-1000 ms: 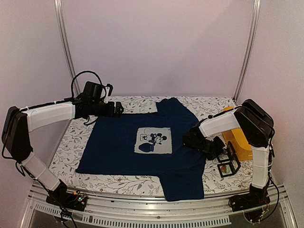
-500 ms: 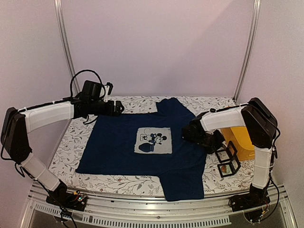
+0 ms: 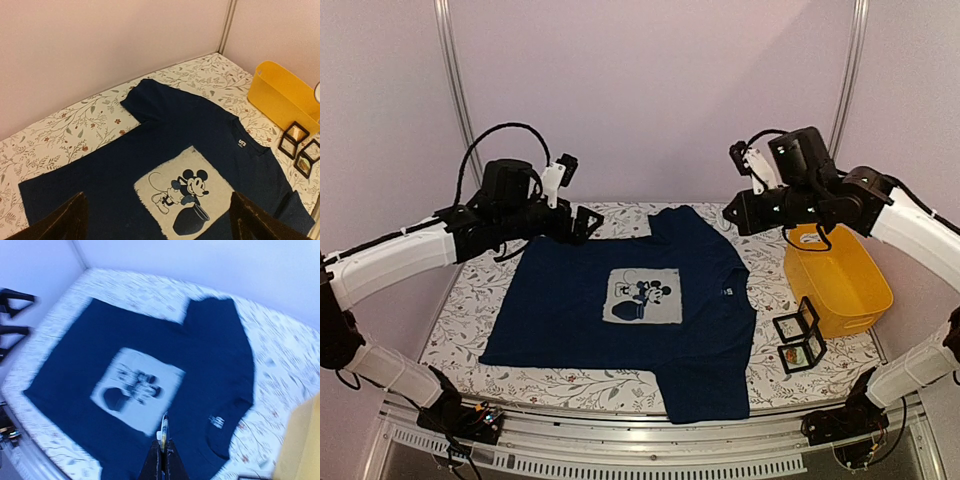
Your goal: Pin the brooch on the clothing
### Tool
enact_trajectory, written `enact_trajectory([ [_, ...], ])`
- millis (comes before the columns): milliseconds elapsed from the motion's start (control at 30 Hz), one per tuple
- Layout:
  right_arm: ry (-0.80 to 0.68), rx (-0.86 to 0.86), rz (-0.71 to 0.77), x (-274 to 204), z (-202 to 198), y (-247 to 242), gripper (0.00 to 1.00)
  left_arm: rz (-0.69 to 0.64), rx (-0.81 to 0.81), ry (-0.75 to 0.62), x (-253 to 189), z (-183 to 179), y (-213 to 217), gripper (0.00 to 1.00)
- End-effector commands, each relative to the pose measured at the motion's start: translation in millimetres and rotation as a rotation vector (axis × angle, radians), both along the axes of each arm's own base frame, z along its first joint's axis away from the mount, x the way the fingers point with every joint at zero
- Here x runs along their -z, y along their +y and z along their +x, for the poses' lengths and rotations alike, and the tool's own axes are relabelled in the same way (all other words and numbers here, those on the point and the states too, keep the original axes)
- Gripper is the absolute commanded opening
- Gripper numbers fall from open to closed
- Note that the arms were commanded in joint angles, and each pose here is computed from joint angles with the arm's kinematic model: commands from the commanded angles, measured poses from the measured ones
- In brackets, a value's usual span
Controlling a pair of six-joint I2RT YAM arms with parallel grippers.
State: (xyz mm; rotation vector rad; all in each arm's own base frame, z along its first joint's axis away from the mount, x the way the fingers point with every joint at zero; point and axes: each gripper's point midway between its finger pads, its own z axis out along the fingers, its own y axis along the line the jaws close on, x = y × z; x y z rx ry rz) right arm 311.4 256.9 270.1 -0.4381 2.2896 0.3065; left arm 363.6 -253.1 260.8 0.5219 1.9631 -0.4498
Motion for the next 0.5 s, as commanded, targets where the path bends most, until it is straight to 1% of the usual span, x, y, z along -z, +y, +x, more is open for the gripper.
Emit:
enact_trajectory([
  [0,-0.243,-0.687,0.467,-122,-79,81,0.0,-0.007,0.287,-0.106,-30,-55,-48,0.97],
  [67,-0.262,-0.831,0.544,-141,-104,88,0.0,-0.029,0.44,-0.114,-38,-87,-69,0.96],
  [133,-0.262,-0.925,0.579,-149,-119,91,0.0,-0.054,0.574,-0.124,-47,-120,-86,0.95],
  [233,-0.269,-1.036,0.631,-156,-137,94,0.0,-0.116,0.706,-0.152,-67,-157,-99,0.93],
  [300,-0.27,-1.096,0.672,-160,-147,94,0.0,-0.183,0.763,-0.165,-83,-172,-105,0.91],
  [367,-0.262,-1.116,0.701,-160,-153,94,0.0,-0.225,0.785,-0.175,-95,-179,-109,0.88],
  [400,-0.257,-1.119,0.708,-160,-154,95,0.0,-0.239,0.779,-0.181,-100,-178,-110,0.86],
  [467,-0.241,-1.127,0.712,-156,-157,98,0.0,-0.262,0.78,-0.184,-107,-177,-113,0.78],
])
